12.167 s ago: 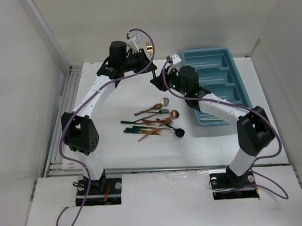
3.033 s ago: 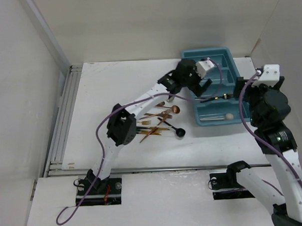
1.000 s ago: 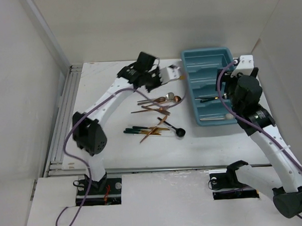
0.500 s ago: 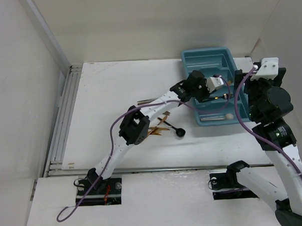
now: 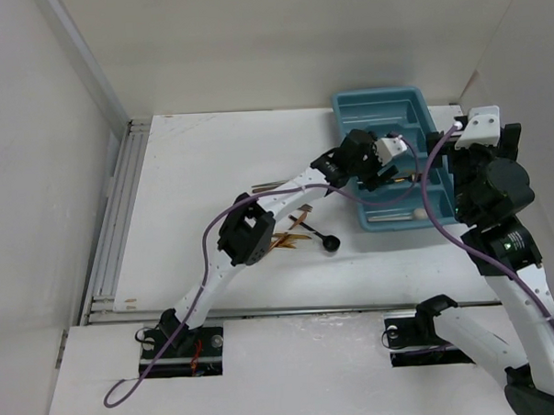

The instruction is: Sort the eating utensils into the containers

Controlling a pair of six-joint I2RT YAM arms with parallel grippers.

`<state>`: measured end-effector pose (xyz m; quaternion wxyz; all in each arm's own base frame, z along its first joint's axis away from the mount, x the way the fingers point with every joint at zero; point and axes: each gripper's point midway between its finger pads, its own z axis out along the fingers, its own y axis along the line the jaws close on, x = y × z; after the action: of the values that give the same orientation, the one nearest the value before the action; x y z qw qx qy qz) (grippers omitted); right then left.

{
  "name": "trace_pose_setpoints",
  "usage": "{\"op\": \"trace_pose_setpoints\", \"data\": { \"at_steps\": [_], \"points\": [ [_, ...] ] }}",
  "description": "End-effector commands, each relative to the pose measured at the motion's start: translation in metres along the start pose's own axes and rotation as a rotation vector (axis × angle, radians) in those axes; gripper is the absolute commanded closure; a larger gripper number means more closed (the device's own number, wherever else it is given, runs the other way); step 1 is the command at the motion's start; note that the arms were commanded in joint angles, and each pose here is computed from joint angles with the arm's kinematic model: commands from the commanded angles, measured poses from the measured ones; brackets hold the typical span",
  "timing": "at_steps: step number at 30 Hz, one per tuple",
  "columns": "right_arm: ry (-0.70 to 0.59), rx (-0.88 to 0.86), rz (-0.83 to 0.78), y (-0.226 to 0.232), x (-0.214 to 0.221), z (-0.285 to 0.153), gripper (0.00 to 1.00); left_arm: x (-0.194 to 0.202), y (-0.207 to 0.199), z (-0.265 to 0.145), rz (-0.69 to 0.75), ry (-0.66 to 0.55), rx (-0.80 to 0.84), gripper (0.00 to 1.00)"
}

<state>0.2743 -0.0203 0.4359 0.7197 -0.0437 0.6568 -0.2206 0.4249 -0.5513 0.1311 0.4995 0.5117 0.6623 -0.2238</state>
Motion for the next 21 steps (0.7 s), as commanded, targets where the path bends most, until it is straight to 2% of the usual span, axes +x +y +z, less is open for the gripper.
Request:
{"op": "trace_pose_setpoints", "data": {
  "at_steps": [1, 3, 6, 8, 10, 11, 13, 14, 16, 18, 21],
  "points": [
    [-0.041, 0.011, 0.006, -0.008, -0.015, -0.002, 0.02, -0.056, 0.013, -0.035, 0.015, -0.061, -0.051, 0.22],
    [-0.054, 0.003, 0.01, -0.008, -0.019, -0.003, 0.02, -0.076, 0.023, -0.056, -0.008, -0.065, -0.096, 0.2],
    [-0.066, -0.042, 0.004, 0.0, -0.023, 0.0, 0.02, -0.09, 0.061, -0.093, -0.058, -0.059, -0.19, 0.2],
    [-0.069, -0.069, 0.023, 0.008, -0.023, 0.002, 0.02, -0.086, 0.085, -0.131, -0.093, -0.005, -0.223, 0.25],
    [-0.059, -0.097, 0.037, 0.018, -0.018, 0.006, 0.02, -0.073, 0.088, -0.166, -0.092, 0.062, -0.189, 0.35],
    [-0.048, -0.103, 0.055, 0.022, -0.013, 0.006, 0.02, -0.02, 0.089, -0.172, -0.107, 0.18, -0.163, 0.39],
    [-0.051, -0.137, 0.073, 0.032, -0.011, 0.009, 0.02, 0.03, 0.09, -0.193, -0.06, 0.298, -0.138, 0.51],
    [-0.048, -0.149, 0.079, 0.038, -0.008, 0.012, 0.02, 0.078, 0.087, -0.216, -0.078, 0.398, -0.111, 0.52],
    [-0.051, -0.183, 0.085, 0.046, -0.008, 0.014, 0.02, 0.121, 0.082, -0.236, 0.003, 0.481, -0.044, 0.5],
    [-0.033, -0.201, 0.074, 0.054, -0.003, 0.02, 0.02, 0.178, 0.065, -0.26, -0.006, 0.618, 0.038, 0.45],
    [-0.015, -0.22, 0.063, 0.063, 0.002, 0.025, 0.02, 0.214, 0.062, -0.273, -0.022, 0.7, 0.078, 0.42]
  ]
}}
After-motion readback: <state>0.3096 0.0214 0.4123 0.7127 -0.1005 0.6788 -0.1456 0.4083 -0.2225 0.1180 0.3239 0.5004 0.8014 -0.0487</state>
